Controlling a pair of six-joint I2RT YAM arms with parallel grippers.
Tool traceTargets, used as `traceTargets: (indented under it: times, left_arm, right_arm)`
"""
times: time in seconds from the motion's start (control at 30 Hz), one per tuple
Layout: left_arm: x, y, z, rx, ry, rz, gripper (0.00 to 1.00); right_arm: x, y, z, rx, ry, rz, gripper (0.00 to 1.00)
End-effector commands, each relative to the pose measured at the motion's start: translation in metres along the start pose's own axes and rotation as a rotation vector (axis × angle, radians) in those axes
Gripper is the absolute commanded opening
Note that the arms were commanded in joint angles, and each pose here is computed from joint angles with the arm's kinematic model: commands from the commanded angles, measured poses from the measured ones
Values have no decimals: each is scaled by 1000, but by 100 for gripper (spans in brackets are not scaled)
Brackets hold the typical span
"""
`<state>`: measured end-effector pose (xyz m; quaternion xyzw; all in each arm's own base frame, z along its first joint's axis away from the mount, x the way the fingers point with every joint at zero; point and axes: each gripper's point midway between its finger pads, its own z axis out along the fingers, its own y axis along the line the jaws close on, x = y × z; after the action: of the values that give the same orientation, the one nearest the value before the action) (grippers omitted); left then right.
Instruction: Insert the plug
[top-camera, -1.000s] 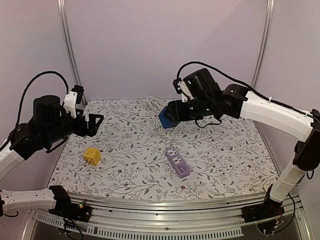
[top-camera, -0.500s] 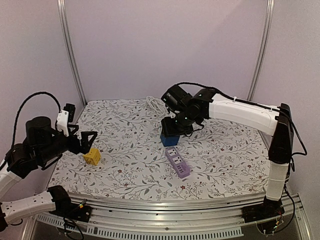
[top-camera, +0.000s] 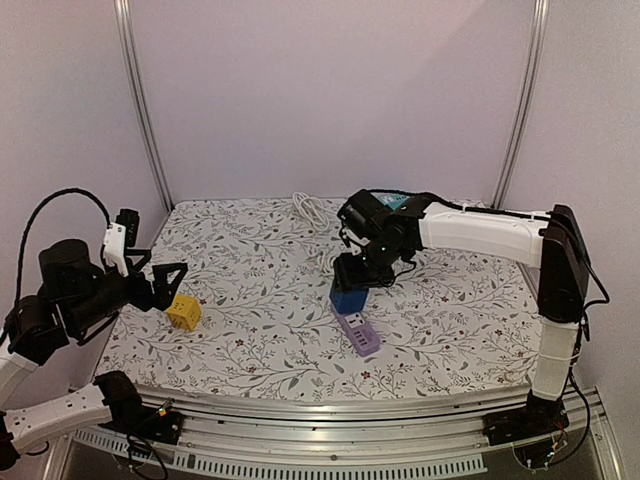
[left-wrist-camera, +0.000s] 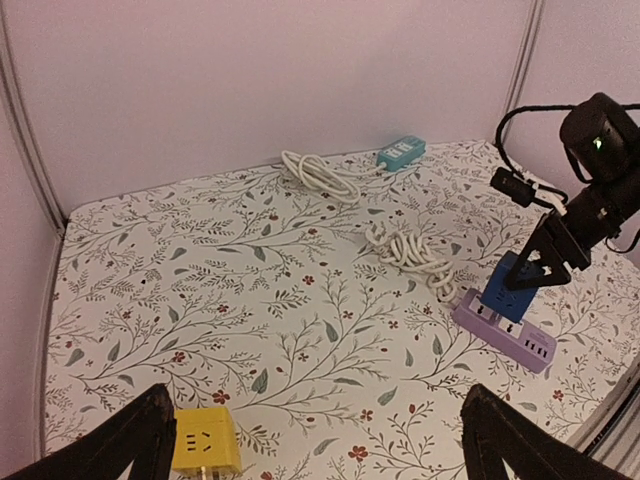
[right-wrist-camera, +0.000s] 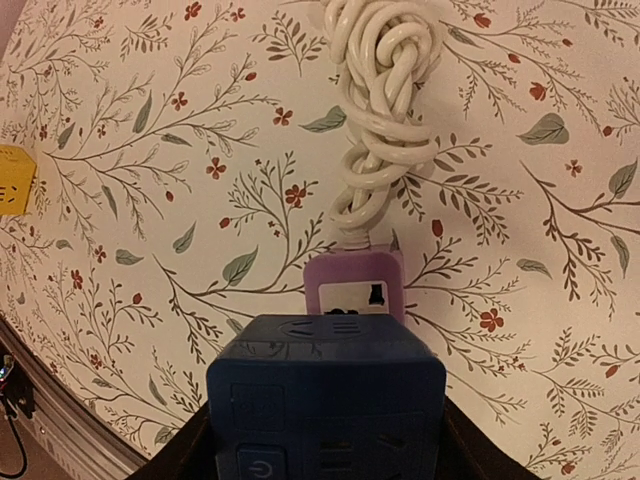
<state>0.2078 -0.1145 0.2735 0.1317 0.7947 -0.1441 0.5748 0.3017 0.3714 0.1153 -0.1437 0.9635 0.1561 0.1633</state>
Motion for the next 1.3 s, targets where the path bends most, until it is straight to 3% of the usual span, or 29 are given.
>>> traceTargets:
  times: [0.0,1.27]
  left_arm:
    - [10,5,1,-22,20,12,99]
    - [11,5,1,-21,20,10,100]
  right_arm:
    - [-22,8,-24,-66,-85,-32,0]
    - [-23,-16,16,-7,-63,-8,0]
